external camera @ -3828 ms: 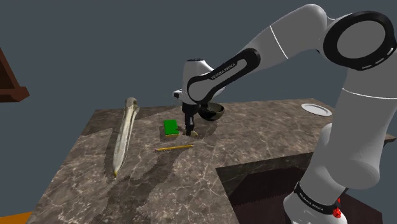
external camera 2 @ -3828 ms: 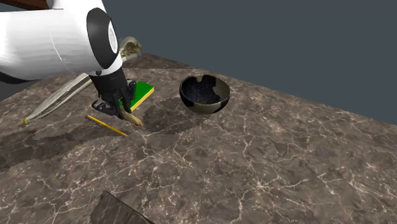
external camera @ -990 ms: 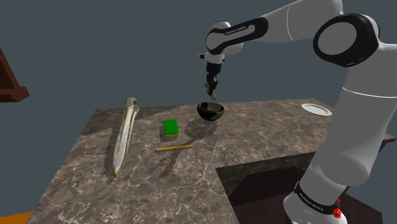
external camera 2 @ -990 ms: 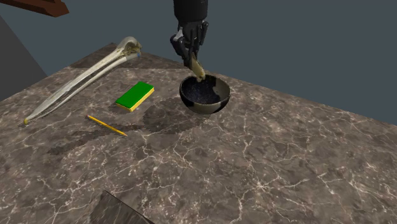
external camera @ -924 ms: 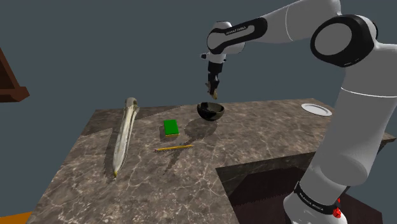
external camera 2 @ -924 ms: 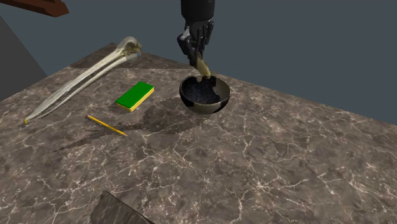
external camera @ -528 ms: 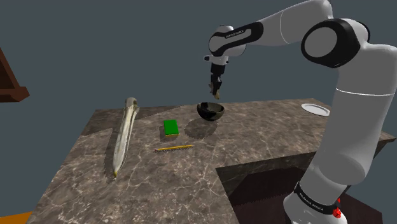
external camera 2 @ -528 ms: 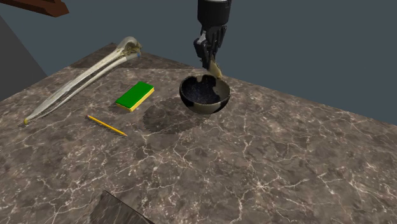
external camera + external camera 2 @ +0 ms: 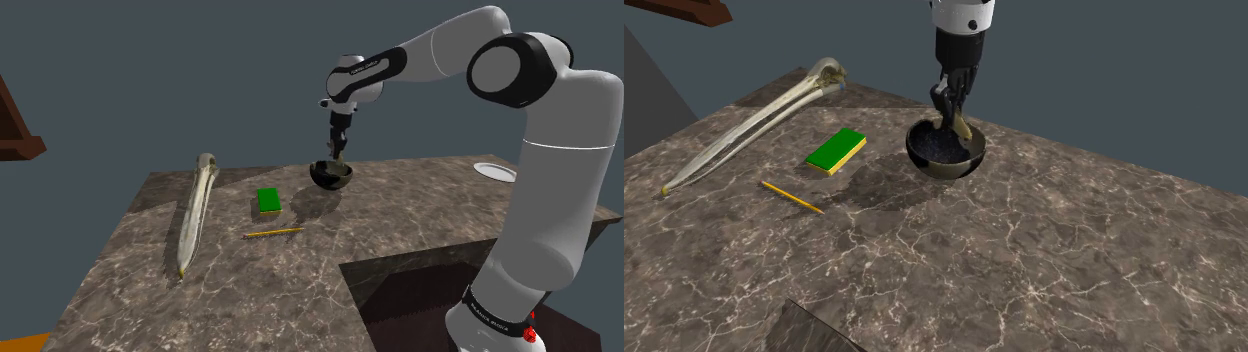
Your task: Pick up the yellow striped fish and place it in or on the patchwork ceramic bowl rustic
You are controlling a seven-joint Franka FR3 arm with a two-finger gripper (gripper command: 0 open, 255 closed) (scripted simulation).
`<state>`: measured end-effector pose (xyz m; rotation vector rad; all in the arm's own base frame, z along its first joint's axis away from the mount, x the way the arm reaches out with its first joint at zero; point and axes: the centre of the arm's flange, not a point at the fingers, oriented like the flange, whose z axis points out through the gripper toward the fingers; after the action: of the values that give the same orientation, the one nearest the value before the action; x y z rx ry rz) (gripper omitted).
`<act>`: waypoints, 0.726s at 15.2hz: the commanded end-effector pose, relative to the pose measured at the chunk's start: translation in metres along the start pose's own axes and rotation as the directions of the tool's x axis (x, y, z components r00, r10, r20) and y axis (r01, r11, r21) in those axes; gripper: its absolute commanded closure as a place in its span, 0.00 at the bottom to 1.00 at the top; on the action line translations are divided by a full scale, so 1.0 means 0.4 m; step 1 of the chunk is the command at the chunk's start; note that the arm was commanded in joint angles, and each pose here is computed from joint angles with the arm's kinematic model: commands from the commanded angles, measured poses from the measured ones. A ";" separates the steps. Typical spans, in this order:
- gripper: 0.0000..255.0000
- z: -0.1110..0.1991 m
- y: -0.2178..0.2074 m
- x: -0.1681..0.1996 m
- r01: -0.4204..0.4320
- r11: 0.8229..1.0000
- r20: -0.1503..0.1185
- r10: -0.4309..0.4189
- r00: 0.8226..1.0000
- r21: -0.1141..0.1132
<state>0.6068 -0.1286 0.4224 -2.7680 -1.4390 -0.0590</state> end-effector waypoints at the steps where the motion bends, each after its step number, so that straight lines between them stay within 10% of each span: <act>1: 1.00 0.025 -0.003 0.000 0.000 1.000 0.000 0.000 1.000 0.000; 10: 1.00 0.047 -0.003 0.000 0.000 1.000 0.000 0.000 1.000 0.000; 11: 0.00 0.047 -0.003 0.000 0.000 1.000 0.000 0.000 1.000 0.000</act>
<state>0.6062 -0.1274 0.4036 -2.7683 -1.4390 -0.0595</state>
